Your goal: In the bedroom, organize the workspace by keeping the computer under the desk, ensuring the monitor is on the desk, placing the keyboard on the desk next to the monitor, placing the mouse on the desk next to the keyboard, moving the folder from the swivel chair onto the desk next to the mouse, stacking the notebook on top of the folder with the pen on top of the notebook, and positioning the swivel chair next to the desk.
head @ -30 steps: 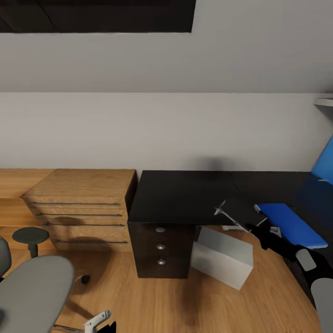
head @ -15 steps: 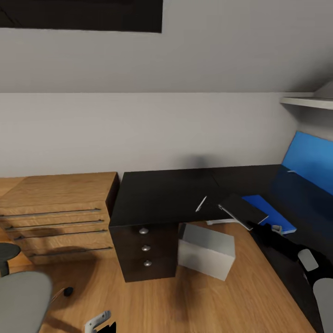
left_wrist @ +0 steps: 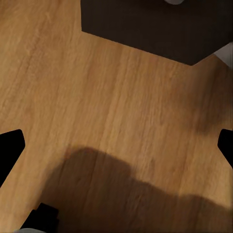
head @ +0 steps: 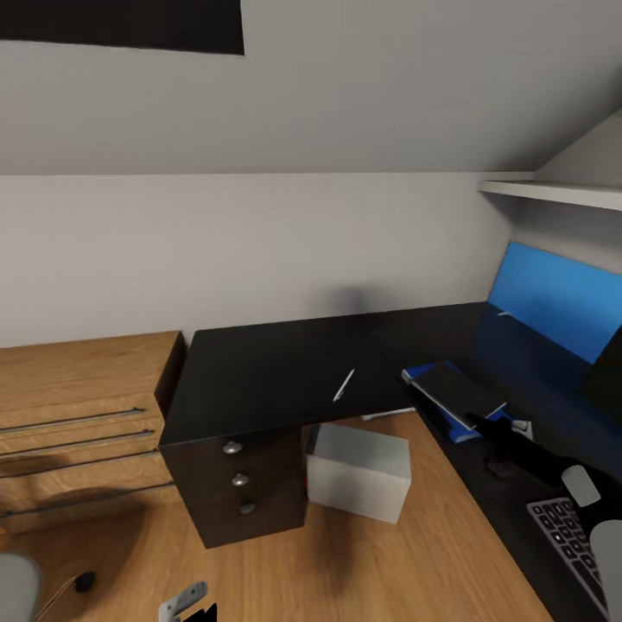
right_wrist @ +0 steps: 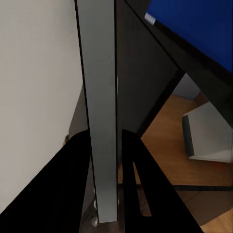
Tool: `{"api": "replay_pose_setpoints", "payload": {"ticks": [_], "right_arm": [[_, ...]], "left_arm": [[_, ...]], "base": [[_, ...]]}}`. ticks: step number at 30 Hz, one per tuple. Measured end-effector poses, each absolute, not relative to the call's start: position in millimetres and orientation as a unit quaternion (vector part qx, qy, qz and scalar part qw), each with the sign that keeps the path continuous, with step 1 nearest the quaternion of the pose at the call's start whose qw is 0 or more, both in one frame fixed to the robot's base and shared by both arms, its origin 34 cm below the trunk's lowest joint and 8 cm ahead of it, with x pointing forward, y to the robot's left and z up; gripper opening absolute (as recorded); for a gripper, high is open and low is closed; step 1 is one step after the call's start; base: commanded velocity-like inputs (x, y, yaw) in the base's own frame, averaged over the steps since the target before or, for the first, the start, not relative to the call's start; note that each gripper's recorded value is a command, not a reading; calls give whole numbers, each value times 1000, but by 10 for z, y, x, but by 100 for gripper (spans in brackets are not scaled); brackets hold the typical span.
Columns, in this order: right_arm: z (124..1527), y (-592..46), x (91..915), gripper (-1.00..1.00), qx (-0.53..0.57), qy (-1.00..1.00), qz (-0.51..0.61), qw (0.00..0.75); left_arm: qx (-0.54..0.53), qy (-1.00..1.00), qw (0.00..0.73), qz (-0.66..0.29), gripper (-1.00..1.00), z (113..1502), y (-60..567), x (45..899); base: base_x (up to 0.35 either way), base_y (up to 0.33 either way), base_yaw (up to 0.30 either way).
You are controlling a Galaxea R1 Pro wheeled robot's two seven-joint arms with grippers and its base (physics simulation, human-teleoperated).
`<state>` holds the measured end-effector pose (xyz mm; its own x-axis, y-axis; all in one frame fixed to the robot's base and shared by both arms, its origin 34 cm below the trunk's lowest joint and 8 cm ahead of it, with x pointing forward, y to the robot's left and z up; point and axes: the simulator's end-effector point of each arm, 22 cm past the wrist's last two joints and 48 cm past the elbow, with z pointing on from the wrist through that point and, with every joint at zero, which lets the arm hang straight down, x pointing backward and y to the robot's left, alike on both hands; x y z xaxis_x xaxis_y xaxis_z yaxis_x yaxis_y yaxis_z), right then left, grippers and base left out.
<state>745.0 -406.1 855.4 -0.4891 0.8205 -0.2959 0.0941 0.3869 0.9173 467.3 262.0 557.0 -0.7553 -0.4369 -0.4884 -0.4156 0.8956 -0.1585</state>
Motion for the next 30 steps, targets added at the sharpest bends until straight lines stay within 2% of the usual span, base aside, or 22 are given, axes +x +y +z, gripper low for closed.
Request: {"api": "replay_pose_setpoints", "payload": {"ticks": [22,30], "right_arm": [[8515,-4111,7426,-100,317,735,451,395],[8484,-4130,7432,-100,317,738,442,399]], "left_arm": [[-227,937,265,-20,100,5567,2617,4668],[-228,937,265,-20,100,5566,2616,4666]], "base": [[82,-47,-7],[161,-3,0]]}}
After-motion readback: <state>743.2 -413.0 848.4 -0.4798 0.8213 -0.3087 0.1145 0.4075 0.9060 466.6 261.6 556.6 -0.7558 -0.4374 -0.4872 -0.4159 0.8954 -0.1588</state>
